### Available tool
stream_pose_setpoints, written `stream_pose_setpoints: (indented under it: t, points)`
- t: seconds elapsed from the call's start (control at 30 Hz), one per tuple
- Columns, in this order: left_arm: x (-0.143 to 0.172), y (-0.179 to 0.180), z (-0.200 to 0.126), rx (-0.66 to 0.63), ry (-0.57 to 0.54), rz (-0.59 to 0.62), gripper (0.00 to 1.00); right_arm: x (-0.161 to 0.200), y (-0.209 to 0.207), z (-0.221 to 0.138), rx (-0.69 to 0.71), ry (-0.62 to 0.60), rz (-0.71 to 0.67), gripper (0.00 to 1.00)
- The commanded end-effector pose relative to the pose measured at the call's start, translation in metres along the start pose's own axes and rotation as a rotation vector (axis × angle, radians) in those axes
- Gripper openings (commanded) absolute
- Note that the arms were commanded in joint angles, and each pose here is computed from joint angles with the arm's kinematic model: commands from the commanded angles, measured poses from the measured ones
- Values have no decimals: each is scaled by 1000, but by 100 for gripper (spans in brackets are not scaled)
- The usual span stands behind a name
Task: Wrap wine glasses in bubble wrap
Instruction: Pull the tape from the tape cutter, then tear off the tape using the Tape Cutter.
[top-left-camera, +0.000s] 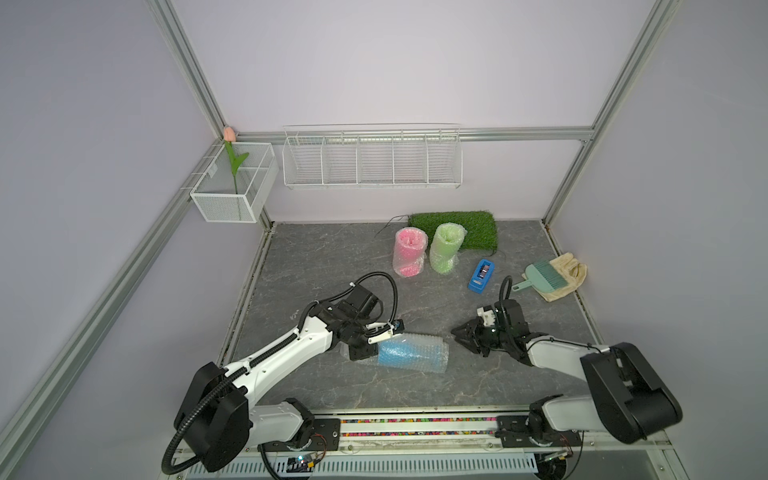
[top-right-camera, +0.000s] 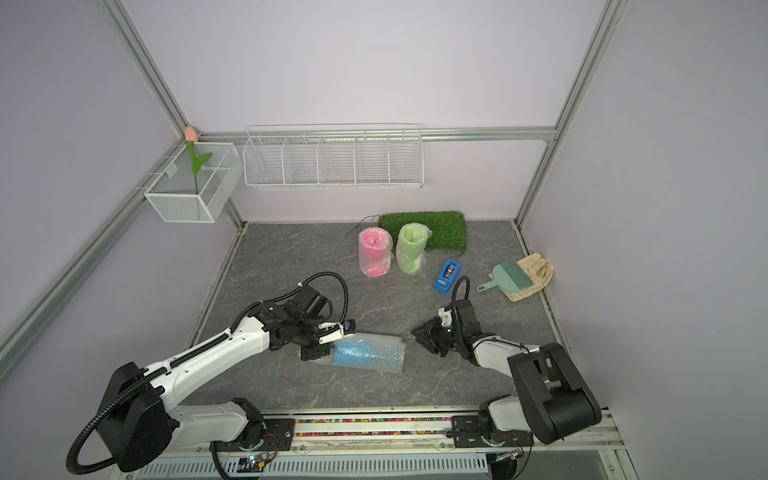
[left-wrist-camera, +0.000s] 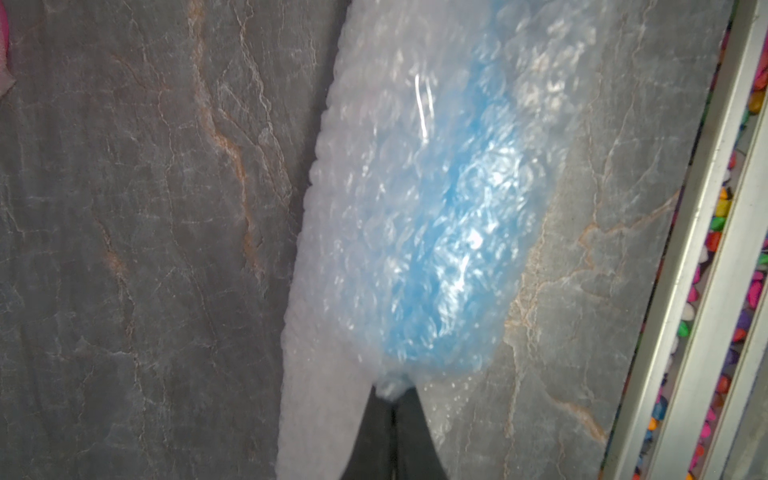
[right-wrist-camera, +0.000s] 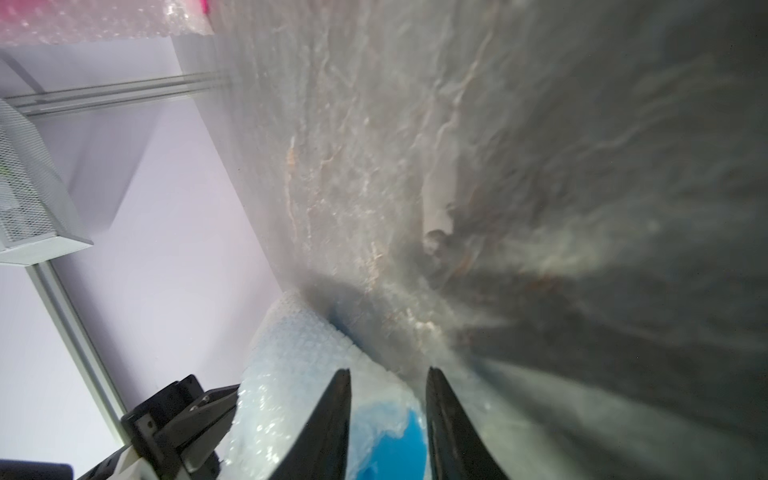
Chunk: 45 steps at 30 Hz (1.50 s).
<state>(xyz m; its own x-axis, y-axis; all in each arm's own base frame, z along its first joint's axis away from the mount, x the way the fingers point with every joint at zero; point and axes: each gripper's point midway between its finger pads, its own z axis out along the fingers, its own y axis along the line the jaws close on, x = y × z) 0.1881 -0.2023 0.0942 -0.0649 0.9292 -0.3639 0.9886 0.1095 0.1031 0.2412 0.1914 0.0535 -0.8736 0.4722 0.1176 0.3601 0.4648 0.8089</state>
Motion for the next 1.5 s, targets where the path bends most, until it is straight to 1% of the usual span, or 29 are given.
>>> stream_pose_setpoints:
  t: [0.0, 0.07, 0.17, 0.23, 0.4, 0.5, 0.57, 0.7, 0.87, 1.07, 1.2, 1.27, 1.37, 1.4, 1.47]
  points:
    - [-4, -2, -1, 19, -6, 14, 5, 4, 4, -18, 46, -29, -29, 41]
    - [-4, -2, -1, 19, -6, 13, 5, -1, 13, -31, 59, -56, -60, 44]
    - [-4, -2, -1, 20, -6, 12, 5, -20, 24, -47, 58, -91, -95, 45]
    - [-4, -3, -1, 21, -5, 12, 5, -40, 27, -56, 42, -126, -99, 45]
    - [-5, -3, -1, 22, -12, 14, 5, -94, 35, -65, 32, -216, -178, 45]
    - [-6, -4, 0, 34, -11, 12, 5, -125, 34, -59, 41, -252, -199, 45]
    - [-6, -4, 0, 38, -12, 10, 4, -141, 32, -48, 39, -249, -203, 45]
    - [-6, -5, 1, 48, -10, 9, 5, -165, 27, -29, 17, -251, -198, 45]
    - [-7, -7, 1, 63, -7, 5, 5, -187, 32, -16, -34, -265, -196, 45]
    - [-7, -7, 0, 60, -12, 6, 5, -198, 29, -11, -38, -276, -178, 36]
    - [-6, -7, 0, 57, -10, 6, 5, -200, 23, -9, -33, -277, -161, 24]
    - [-7, -7, -1, 53, -14, 7, 5, -199, 19, -9, -22, -276, -154, 20]
    - [-7, -7, -1, 50, -16, 8, 5, -195, 9, -7, 7, -265, -141, 9]
    - [-6, -7, -1, 50, -15, 8, 5, -194, 4, -7, 24, -261, -131, 7]
    - [-6, -7, -1, 51, -15, 7, 5, -190, -5, -6, 57, -250, -121, 7]
